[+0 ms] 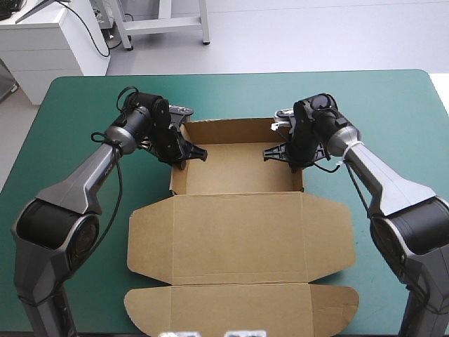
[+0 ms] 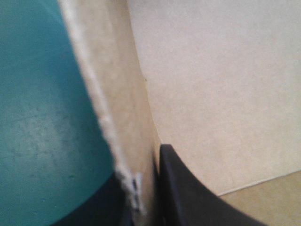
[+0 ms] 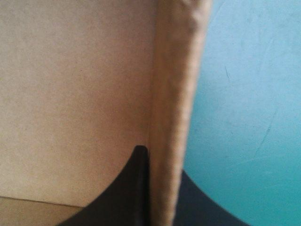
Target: Fold the box
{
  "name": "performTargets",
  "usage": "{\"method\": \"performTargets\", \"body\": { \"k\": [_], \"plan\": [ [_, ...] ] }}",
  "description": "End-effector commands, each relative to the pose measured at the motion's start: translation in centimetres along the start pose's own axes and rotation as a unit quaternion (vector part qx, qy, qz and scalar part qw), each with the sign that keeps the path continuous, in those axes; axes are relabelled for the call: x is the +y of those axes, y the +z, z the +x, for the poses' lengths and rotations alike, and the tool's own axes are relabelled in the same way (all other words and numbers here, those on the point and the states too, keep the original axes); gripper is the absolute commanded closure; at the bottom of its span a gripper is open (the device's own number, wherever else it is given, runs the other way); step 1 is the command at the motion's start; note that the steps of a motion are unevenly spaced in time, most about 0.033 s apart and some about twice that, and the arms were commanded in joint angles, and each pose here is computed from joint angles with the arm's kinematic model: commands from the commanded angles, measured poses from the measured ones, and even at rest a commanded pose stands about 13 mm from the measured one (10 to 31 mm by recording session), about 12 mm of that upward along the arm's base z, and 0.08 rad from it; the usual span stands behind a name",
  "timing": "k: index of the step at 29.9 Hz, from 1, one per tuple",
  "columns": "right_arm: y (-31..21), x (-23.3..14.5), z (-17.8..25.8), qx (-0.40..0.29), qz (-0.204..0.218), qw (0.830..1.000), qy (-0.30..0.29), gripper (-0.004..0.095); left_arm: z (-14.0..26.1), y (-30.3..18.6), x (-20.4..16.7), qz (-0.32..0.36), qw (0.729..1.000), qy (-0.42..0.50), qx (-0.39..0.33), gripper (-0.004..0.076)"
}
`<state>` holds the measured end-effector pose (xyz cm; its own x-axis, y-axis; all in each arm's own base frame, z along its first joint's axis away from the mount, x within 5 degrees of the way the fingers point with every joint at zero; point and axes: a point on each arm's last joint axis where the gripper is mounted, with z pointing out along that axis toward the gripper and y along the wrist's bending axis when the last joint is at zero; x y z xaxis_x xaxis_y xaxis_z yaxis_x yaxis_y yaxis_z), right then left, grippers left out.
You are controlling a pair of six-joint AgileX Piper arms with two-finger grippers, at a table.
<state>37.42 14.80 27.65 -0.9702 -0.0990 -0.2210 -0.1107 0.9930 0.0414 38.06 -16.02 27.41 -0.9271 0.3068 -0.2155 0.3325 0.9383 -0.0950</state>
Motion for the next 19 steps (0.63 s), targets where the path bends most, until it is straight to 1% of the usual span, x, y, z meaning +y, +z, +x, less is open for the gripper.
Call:
{"method": "performTargets", "body": {
  "k": [1,6,8,9,11,16,18,19],
  "plan": [
    [-2.86,-0.9,0.14,-0.028,0.018,0.999,-0.026,0.0926,0.52,-2.61,-0.26,-0.012,1.0,0.025,-0.007,0.0554],
    [-2.86,-0.86,-0.02,-0.036,0.017,0.998,-0.045,0.0922,0.52,-2.61,-0.26,-0.012,1.0,0.025,-0.007,0.0387],
    [-2.86,-0.87,0.02,-0.035,0.018,0.998,-0.047,0.0893,0.52,-2.61,-0.26,-0.012,1.0,0.025,-0.007,0.0321],
    [-2.86,-0.88,0.05,-0.033,0.018,0.998,-0.047,0.0858,0.52,-2.61,-0.26,-0.012,1.0,0.025,-0.007,0.0297],
    [-2.86,-0.89,0.07,-0.032,0.018,0.998,-0.047,0.0748,0.52,-2.61,-0.26,-0.012,1.0,0.025,-0.007,0.0278],
    [-2.86,-0.92,0.11,-0.029,0.02,0.998,-0.047,0.0365,0.52,-2.61,-0.26,-0.012,1.0,0.025,-0.007,0.0278],
    [-2.86,-1.01,0.13,-0.027,0.021,0.998,-0.048,0.0269,0.52,-2.61,-0.26,-0.012,1.0,0.025,-0.007,0.0278],
    [-2.86,-1.0,0.14,-0.027,0.021,0.998,-0.05,0.0247,0.52,-2.61,-0.24,-0.013,1.0,0.025,-0.007,0.0278]
  ]
}}
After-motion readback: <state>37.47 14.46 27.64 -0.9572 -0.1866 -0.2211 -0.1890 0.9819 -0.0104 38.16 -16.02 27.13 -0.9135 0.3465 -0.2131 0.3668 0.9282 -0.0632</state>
